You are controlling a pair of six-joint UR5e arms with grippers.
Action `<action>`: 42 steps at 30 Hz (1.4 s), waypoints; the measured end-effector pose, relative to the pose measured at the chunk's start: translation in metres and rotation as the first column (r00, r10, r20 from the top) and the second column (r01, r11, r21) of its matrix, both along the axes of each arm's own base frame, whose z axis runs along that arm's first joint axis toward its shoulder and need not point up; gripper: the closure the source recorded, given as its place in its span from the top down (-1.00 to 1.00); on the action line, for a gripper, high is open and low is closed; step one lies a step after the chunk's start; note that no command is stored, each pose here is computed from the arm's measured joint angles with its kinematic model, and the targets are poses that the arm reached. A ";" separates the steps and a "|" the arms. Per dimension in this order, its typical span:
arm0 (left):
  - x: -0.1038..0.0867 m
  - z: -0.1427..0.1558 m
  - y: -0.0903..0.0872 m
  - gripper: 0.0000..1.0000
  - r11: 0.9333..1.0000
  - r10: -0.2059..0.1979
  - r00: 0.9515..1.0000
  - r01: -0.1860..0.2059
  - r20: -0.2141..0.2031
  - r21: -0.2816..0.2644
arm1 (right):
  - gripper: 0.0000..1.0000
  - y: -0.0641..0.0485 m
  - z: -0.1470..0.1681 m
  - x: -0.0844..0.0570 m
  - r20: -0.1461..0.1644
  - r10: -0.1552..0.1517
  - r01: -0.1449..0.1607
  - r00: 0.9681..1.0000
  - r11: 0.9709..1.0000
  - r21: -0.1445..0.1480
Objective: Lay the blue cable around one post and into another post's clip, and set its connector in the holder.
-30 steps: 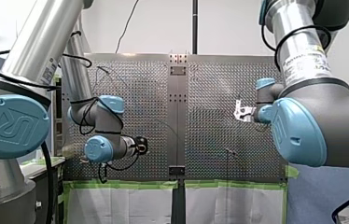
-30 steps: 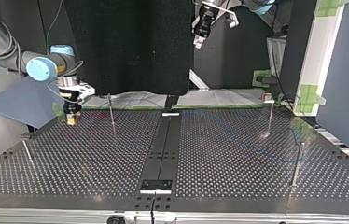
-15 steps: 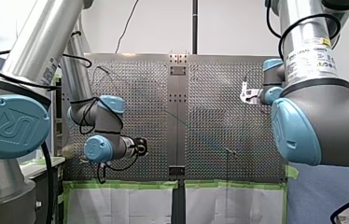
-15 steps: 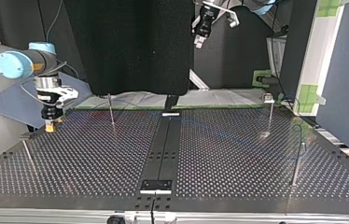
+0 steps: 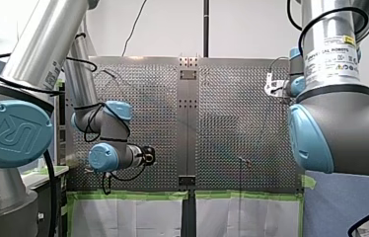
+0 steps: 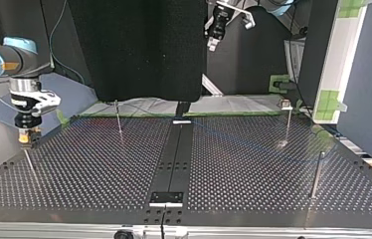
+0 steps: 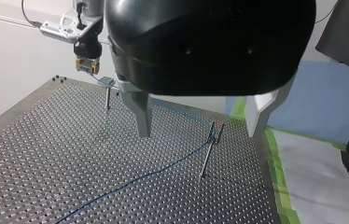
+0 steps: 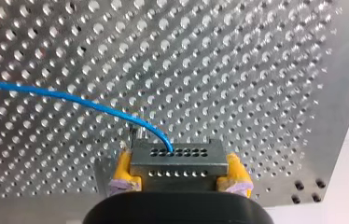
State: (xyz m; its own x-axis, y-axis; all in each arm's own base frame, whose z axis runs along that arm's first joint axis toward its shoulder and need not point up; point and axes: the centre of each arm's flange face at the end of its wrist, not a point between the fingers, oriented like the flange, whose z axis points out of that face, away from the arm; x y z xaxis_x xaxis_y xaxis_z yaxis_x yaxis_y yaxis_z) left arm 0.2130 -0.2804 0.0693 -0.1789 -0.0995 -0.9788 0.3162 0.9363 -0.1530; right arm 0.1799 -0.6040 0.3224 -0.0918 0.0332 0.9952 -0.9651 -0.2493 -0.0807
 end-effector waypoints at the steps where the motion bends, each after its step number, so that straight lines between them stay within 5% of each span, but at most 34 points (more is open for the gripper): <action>1: 0.000 0.000 0.000 1.00 1.000 0.000 1.000 0.000 0.000 0.001 | -1.00 0.000 0.000 -0.002 -0.001 -0.004 0.004 1.000 1.000 0.004; 10: 0.000 0.000 0.000 1.00 1.000 -0.001 1.000 0.001 -0.002 0.007 | -1.00 -0.002 -0.008 -0.016 -0.007 -0.039 0.039 0.999 0.999 0.027; 20: -0.001 -0.001 0.000 1.00 1.000 -0.001 1.000 0.001 -0.004 0.009 | -1.00 -0.006 -0.010 -0.026 -0.009 -0.055 0.055 0.998 0.998 0.018; 42: 0.002 -0.001 -0.001 1.00 1.000 0.001 1.000 -0.001 -0.022 0.019 | -1.00 -0.020 -0.030 -0.037 -0.017 0.029 -0.029 0.999 1.000 0.012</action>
State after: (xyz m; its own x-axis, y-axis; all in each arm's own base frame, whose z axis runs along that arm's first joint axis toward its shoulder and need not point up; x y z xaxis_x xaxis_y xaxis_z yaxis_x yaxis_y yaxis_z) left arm 0.2154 -0.2816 0.0687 -0.2000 -0.0808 -0.9765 0.3118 0.9395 -0.1416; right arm 0.1425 -0.6241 0.2928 -0.0757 0.0196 0.9969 -0.9588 -0.2761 -0.0673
